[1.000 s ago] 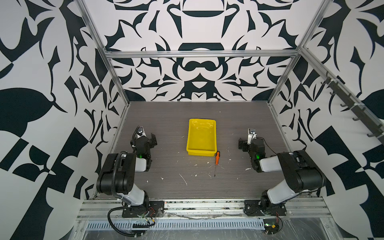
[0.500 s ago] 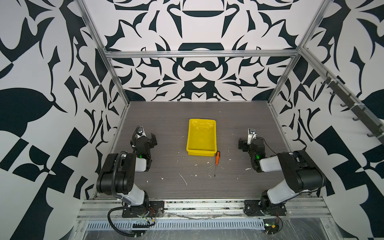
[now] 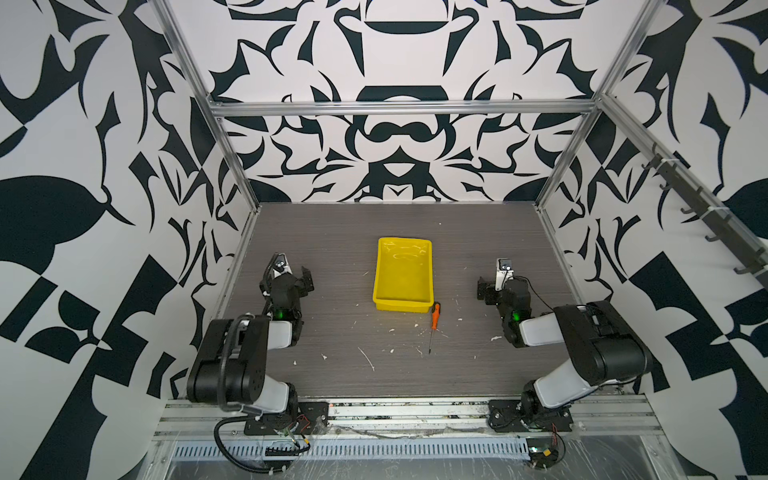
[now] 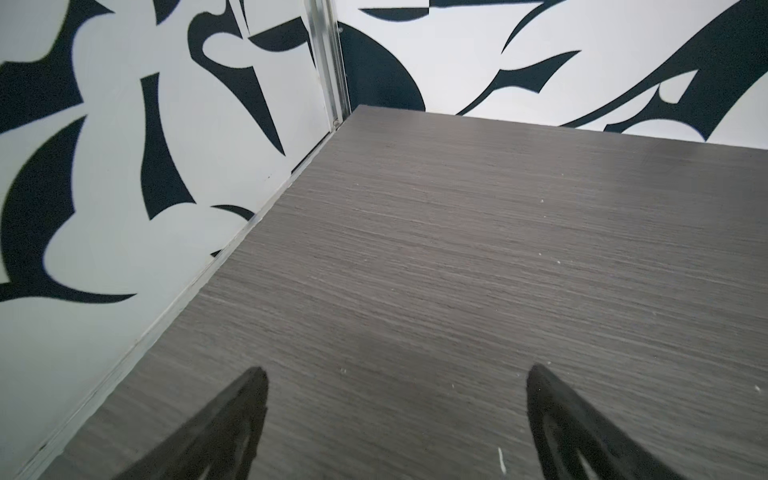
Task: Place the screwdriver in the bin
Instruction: 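Move the right gripper toward the orange screwdriver handle beside the yellow bin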
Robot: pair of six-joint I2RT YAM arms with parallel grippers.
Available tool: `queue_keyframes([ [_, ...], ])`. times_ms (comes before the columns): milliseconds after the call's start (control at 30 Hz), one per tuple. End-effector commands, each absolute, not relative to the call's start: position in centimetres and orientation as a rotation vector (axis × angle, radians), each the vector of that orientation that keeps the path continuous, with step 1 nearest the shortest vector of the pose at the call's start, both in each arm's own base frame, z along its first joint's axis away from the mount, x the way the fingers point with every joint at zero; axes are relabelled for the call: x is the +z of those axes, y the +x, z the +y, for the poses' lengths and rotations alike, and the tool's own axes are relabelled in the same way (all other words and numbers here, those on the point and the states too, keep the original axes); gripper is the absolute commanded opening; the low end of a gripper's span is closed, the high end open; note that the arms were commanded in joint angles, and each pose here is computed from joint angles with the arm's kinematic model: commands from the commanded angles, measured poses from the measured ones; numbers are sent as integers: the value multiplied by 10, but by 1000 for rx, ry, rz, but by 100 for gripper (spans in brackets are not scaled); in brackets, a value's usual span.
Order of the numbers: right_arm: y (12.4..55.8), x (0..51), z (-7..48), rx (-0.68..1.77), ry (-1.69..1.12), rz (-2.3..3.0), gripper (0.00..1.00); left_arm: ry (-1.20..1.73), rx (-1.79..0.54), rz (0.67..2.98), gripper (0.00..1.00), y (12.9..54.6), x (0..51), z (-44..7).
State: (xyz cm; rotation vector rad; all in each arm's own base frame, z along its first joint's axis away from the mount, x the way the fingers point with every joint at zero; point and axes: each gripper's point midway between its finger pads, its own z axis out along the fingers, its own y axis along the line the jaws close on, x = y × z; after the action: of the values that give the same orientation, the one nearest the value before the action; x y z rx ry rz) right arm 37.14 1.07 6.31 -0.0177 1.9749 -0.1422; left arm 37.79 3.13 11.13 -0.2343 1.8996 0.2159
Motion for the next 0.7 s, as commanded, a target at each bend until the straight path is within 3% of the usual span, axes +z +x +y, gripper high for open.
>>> queue_keyframes([
  [0,374,89,11,-123,2,1878,100,-283,182,1979,100,378,146,23],
  [167,371,100,12,-131,4,1848,100,-219,-204,2219,100,347,164,-34],
  [233,366,111,7,-162,36,1850,100,-400,-259,2299,100,327,154,-33],
  [333,358,133,0,-185,73,1878,100,-403,-316,2378,100,307,136,-41],
  [533,346,200,2,-121,114,1841,100,-523,-267,2375,100,293,120,-29],
  [667,328,220,-20,-123,371,1915,100,-621,-198,2361,100,283,115,-15],
])
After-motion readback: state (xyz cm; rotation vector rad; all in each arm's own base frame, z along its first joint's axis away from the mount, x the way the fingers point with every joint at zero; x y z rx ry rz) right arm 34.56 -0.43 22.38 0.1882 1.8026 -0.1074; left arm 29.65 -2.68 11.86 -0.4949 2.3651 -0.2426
